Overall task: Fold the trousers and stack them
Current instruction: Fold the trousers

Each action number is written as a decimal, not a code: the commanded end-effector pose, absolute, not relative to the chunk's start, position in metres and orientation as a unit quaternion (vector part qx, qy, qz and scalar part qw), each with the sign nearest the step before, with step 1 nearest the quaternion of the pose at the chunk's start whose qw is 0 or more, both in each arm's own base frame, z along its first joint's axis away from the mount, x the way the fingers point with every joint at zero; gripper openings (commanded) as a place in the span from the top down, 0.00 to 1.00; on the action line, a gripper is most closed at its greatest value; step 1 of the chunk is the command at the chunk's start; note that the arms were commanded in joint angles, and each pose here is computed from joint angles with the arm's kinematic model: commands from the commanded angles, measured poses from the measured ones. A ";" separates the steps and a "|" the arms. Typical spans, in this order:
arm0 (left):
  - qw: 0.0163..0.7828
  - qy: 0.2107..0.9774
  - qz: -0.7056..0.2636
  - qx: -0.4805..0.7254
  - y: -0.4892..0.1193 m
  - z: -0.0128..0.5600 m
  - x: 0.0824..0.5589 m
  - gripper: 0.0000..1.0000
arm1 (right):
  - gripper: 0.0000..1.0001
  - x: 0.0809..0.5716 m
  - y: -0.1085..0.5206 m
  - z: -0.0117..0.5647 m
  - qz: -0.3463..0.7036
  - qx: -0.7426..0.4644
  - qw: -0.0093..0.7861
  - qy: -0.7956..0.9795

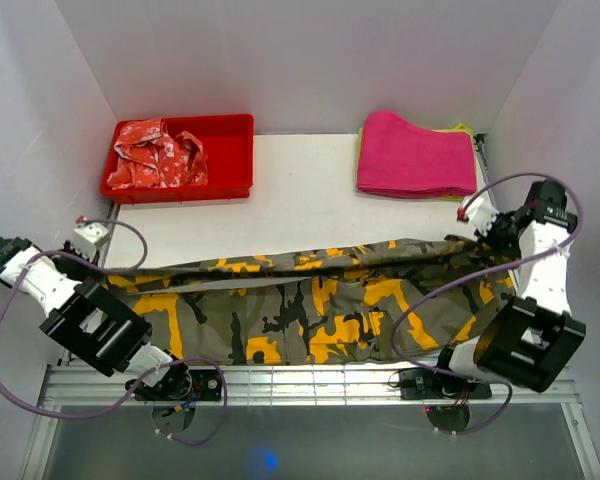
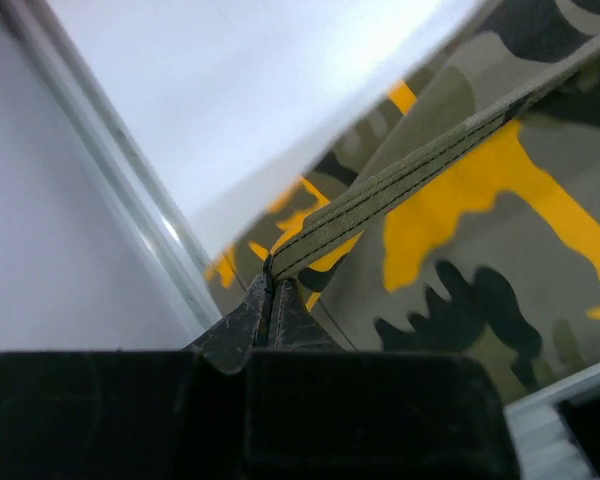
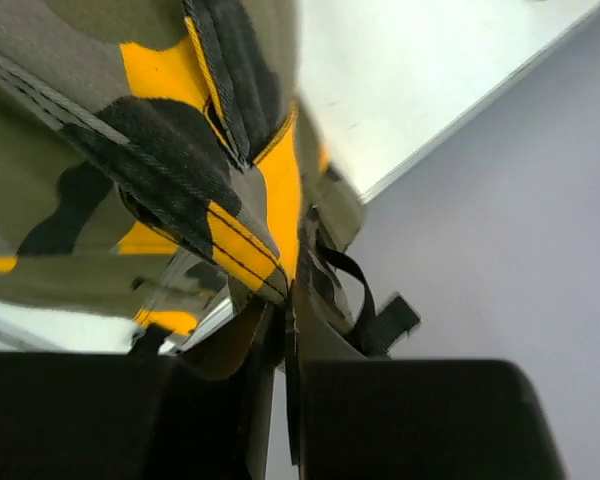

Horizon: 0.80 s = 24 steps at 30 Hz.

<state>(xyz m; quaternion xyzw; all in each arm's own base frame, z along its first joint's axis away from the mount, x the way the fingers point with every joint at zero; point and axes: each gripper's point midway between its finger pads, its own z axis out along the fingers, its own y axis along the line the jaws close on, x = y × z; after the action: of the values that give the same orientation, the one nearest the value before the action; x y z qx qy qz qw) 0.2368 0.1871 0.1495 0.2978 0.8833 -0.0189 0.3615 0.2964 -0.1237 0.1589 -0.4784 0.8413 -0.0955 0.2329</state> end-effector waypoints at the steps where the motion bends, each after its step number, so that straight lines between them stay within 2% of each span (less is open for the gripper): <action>1: 0.301 0.887 -0.077 0.341 0.170 0.116 0.181 1.00 | 0.92 0.260 -0.136 0.141 -0.124 -0.585 0.186 0.780; 2: 0.282 0.893 -0.087 0.341 0.169 0.107 0.171 1.00 | 0.92 0.238 -0.137 0.122 -0.114 -0.595 0.163 0.779; 6: 0.218 0.912 -0.112 0.327 0.164 0.062 0.140 1.00 | 0.92 0.203 -0.137 0.082 -0.080 -0.596 0.118 0.790; 12: 0.168 0.940 -0.098 0.281 0.167 0.010 0.135 1.00 | 0.92 0.202 -0.142 0.044 -0.053 -0.551 0.090 0.828; 16: 0.155 0.955 -0.106 0.228 0.171 -0.007 0.161 1.00 | 0.92 0.221 -0.153 0.040 -0.033 -0.505 0.076 0.859; 24: 0.174 0.967 -0.093 0.161 0.190 -0.005 0.256 1.00 | 0.92 0.256 -0.151 0.035 -0.020 -0.467 0.080 0.881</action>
<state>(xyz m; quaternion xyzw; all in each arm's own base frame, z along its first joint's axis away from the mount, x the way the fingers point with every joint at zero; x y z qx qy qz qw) 0.1783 0.1493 0.0148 0.1616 0.9647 -0.1874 0.0898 0.2305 -0.1445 0.0248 -0.4881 0.8706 0.0165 0.0593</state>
